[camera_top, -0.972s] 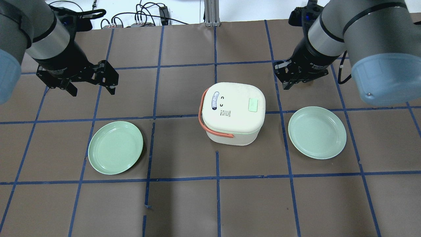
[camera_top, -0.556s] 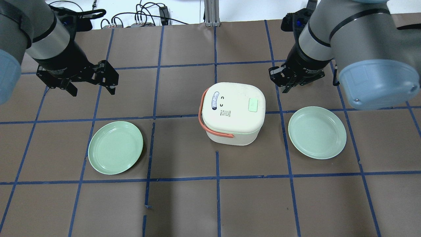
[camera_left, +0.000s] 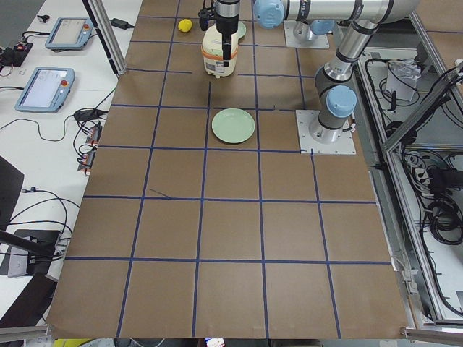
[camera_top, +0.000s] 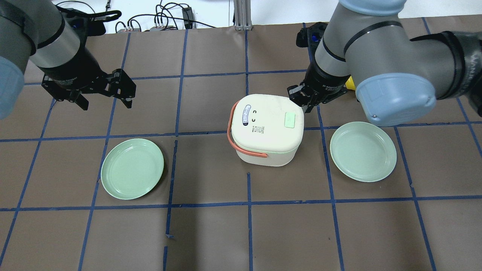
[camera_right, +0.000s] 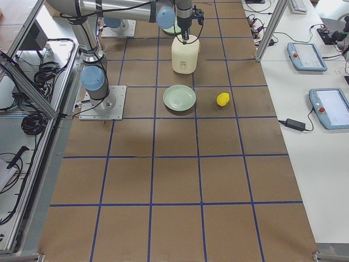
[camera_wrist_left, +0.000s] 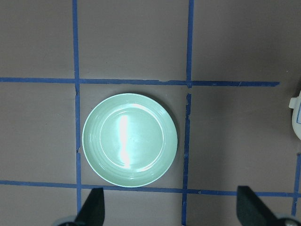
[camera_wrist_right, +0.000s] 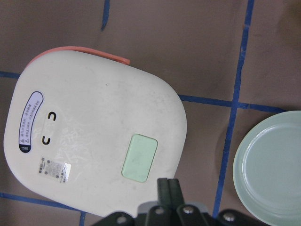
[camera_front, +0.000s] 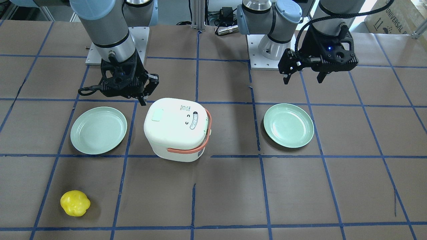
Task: Press rice cooker button
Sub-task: 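Move the right gripper over the rice cooker's green lid button, then press down on the green button with the right gripper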
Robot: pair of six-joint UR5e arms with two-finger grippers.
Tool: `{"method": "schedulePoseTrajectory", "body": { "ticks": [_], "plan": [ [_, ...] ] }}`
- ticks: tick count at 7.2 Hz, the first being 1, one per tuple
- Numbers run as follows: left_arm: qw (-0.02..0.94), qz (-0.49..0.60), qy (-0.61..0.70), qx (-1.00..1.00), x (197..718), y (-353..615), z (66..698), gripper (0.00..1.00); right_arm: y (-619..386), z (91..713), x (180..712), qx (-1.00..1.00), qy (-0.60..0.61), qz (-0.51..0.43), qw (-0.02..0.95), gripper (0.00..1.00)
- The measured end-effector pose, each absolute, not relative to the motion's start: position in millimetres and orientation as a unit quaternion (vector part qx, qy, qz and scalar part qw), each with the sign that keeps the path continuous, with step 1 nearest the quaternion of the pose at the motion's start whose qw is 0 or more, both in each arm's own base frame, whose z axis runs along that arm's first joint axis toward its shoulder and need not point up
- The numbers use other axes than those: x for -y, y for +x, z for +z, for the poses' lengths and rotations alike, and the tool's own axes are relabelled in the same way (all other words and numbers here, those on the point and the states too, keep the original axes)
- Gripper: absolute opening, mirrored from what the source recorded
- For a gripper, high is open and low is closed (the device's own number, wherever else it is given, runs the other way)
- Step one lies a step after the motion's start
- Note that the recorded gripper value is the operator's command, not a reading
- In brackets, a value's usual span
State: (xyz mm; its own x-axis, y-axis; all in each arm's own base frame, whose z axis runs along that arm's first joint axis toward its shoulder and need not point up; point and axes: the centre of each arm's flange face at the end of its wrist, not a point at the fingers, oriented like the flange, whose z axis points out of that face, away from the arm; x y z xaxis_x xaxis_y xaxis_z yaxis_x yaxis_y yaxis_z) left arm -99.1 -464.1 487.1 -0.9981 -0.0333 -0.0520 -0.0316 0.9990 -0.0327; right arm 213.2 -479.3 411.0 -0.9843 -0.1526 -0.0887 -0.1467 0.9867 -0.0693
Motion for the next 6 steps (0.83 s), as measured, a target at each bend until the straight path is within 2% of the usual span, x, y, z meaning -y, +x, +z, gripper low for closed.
{"method": "schedulePoseTrajectory", "body": {
  "ticks": [6],
  "plan": [
    [0.026, -0.016, -0.016, -0.999, 464.1, -99.1, 487.1, 1.00, 236.5, 378.2, 486.5, -0.994, -0.103, -0.008, 0.047, 0.07]
  ]
}}
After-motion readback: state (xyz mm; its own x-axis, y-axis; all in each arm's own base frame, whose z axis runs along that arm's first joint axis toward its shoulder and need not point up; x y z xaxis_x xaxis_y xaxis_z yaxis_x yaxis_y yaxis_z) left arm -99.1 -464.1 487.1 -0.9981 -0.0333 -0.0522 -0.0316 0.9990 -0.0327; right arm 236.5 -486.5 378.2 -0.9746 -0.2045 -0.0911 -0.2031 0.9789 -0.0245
